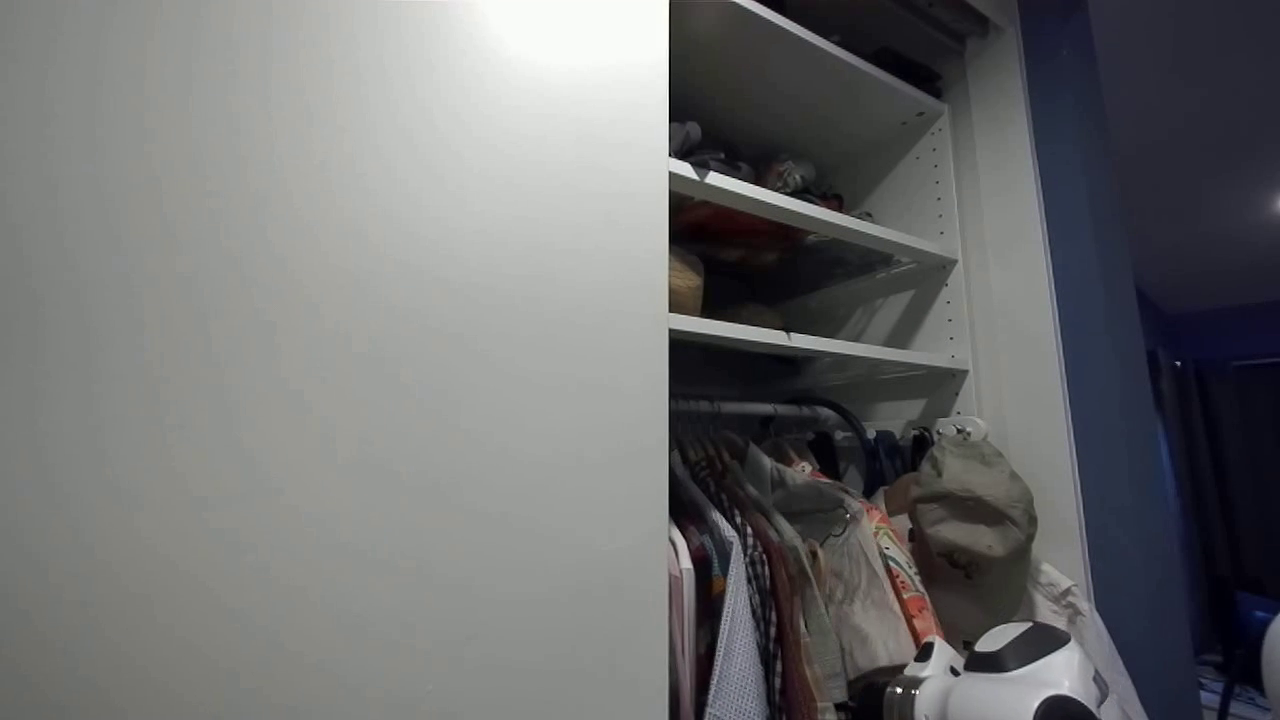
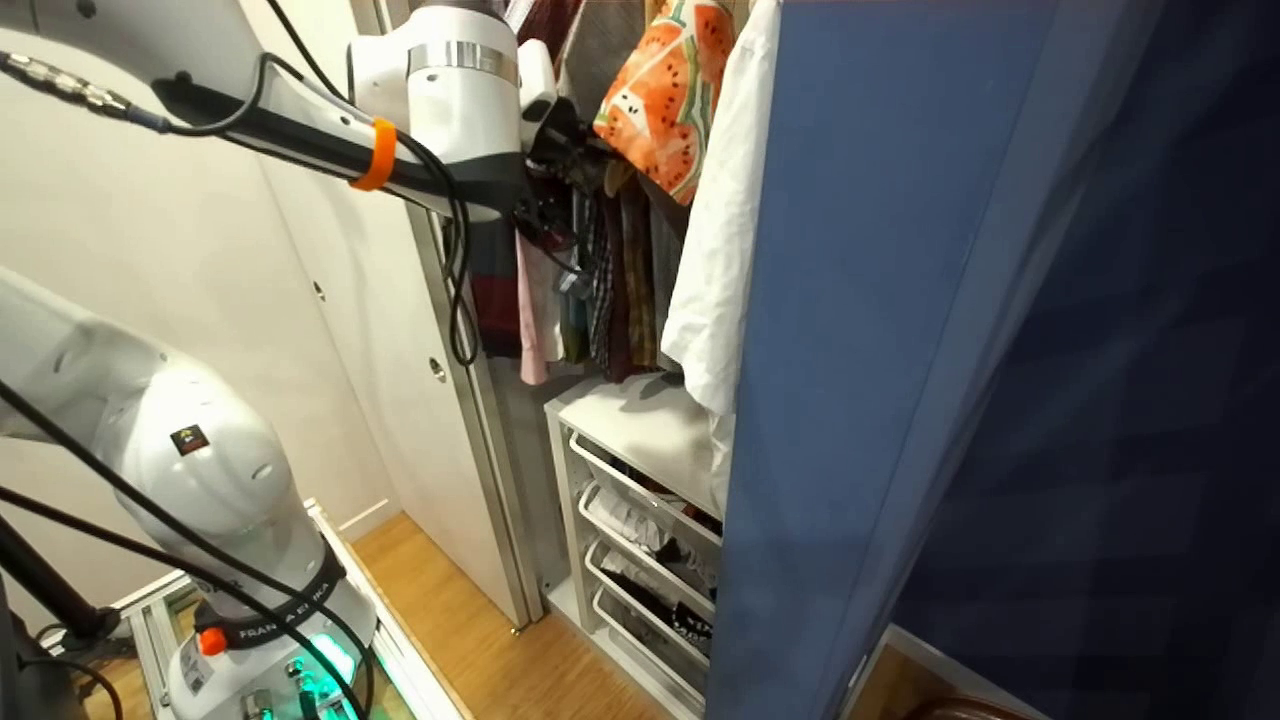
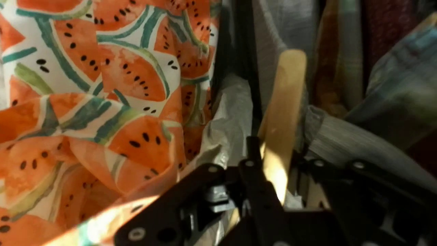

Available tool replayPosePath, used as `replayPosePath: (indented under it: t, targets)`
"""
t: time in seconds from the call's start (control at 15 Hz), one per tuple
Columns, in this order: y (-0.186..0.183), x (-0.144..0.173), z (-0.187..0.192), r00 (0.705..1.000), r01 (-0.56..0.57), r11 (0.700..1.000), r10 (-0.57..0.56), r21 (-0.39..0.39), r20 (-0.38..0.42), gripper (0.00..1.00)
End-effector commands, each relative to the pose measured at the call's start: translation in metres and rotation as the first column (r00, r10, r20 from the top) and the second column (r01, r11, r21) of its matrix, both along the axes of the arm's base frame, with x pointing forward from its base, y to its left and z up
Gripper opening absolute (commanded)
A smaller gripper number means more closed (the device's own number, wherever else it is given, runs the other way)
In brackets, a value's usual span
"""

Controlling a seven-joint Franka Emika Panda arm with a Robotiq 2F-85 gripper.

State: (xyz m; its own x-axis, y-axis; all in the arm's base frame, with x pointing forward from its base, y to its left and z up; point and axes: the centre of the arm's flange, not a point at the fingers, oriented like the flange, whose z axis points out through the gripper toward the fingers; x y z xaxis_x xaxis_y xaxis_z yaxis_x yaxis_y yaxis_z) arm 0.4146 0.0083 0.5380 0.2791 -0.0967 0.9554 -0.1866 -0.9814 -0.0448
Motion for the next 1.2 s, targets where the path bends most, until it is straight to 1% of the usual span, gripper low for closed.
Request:
replayPosePath:
  t: [0.0,0.13,0.27,0.4,0.47,0.67,0.73,0.8,0.87,0.93,1.0,1.07,1.13]
  targets:
    - [0.038,-0.004,-0.028,0.995,-0.069,0.997,0.068,-0.02,-0.067,0.04]
    - [0.051,-0.005,-0.034,0.992,-0.107,0.993,0.103,-0.055,-0.073,0.04]
    - [0.055,-0.003,-0.021,0.99,-0.142,0.984,0.138,-0.106,-0.04,0.04]
    - [0.04,-0.001,0.015,0.987,-0.146,0.979,0.154,-0.145,0.046,0.04]
    - [0.03,-0.002,0.036,0.986,-0.127,0.98,0.143,-0.155,0.092,0.04]
    - [-0.008,-0.004,0.098,0.97,-0.053,0.984,0.09,-0.168,0.224,0.04]
    - [-0.02,-0.002,0.119,0.964,-0.029,0.984,0.074,-0.175,0.255,0.04]
    - [-0.033,-0.002,0.137,0.959,0.01,0.987,0.036,-0.16,0.281,0.04]
    - [-0.041,-0.004,0.14,0.952,0.016,0.988,0.031,-0.153,0.303,0.04]
    - [-0.024,-0.012,0.12,0.966,0.007,0.988,0.033,-0.153,0.256,0.16]
    - [-0.032,-0.013,0.128,0.963,0.02,0.988,0.022,-0.151,0.27,0.16]
    - [-0.032,-0.013,0.125,0.962,0.029,0.988,0.013,-0.149,0.274,0.04]
    - [-0.028,-0.014,0.125,0.961,0.016,0.986,0.03,-0.165,0.275,0.04]
